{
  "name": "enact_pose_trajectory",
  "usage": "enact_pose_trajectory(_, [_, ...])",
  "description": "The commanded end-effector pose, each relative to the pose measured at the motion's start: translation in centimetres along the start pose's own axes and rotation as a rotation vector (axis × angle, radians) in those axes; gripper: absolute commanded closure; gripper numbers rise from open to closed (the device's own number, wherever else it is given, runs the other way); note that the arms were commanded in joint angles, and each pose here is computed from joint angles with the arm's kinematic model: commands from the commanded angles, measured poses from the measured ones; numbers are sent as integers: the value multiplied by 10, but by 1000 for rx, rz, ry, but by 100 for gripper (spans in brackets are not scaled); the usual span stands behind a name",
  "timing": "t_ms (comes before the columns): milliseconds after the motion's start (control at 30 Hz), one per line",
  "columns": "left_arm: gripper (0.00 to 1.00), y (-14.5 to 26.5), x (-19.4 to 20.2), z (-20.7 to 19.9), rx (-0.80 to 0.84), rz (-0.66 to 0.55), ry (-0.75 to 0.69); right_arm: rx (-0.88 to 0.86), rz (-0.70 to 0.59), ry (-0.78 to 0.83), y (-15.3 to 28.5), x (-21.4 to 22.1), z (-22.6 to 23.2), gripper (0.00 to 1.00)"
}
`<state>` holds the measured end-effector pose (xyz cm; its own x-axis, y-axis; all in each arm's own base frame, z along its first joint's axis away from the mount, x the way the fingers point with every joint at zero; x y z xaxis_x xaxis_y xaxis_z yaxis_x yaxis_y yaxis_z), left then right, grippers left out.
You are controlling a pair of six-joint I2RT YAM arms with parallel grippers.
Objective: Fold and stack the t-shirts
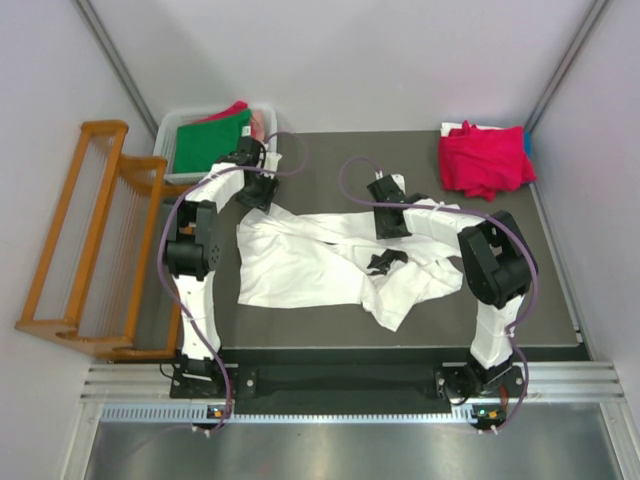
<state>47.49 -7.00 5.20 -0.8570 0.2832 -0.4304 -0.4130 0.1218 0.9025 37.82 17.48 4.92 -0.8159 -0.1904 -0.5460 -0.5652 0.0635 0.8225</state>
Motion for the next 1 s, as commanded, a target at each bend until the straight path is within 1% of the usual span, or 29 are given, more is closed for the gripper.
enact_pose_trajectory(0, [43, -41, 38, -10, 79, 110, 6, 8, -51, -30, 9, -11, -4, 55])
enact_pose_trajectory(167, [44, -38, 51, -17, 120, 137, 3, 14, -58, -38, 10, -10, -8, 55])
enact_pose_trajectory(333, [43, -36, 73, -28, 185, 211, -9, 23, -67, -43, 12, -11, -13, 57])
enact_pose_trajectory(433, [43, -37, 82, -29, 191, 231, -13, 24, -65, -45, 12, -9, -14, 58])
enact_pose_trajectory(533, [46, -38, 85, -27, 182, 240, -22, 23, -64, -46, 12, -7, -14, 58])
enact_pose_trajectory(567, [52, -40, 87, -26, 177, 246, -23, 21, -63, -46, 13, -6, -14, 59])
enact_pose_trajectory(633, [62, -40, 86, -25, 173, 246, -24, 20, -66, -49, 13, -6, -14, 59])
enact_pose_trajectory(667, [70, -40, 85, -24, 164, 242, -20, 20, -66, -48, 14, -6, -14, 59])
enact_pose_trajectory(700, [76, -39, 83, -23, 159, 233, -20, 19, -64, -48, 14, -5, -14, 59])
enact_pose_trajectory(767, [90, -34, 74, -21, 140, 197, -15, 22, -64, -50, 14, -5, -16, 59])
enact_pose_trajectory(800, [100, -31, 72, -20, 137, 187, -15, 19, -64, -47, 14, -5, -15, 59])
enact_pose_trajectory(967, [100, -6, 53, -17, 109, 113, -20, 12, -64, -47, 15, -4, -14, 59])
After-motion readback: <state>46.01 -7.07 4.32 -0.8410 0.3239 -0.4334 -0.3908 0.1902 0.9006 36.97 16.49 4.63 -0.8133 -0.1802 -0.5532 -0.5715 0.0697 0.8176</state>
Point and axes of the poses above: each gripper's point midway between its finger pads, its own y axis back along the fingers, its own z axis along the line the jaws close on, x = y × z, the point moved 2 cm from there along y, back along the fingers, and after that the axes turned 5 degrees about y, right-handed, at the moved point
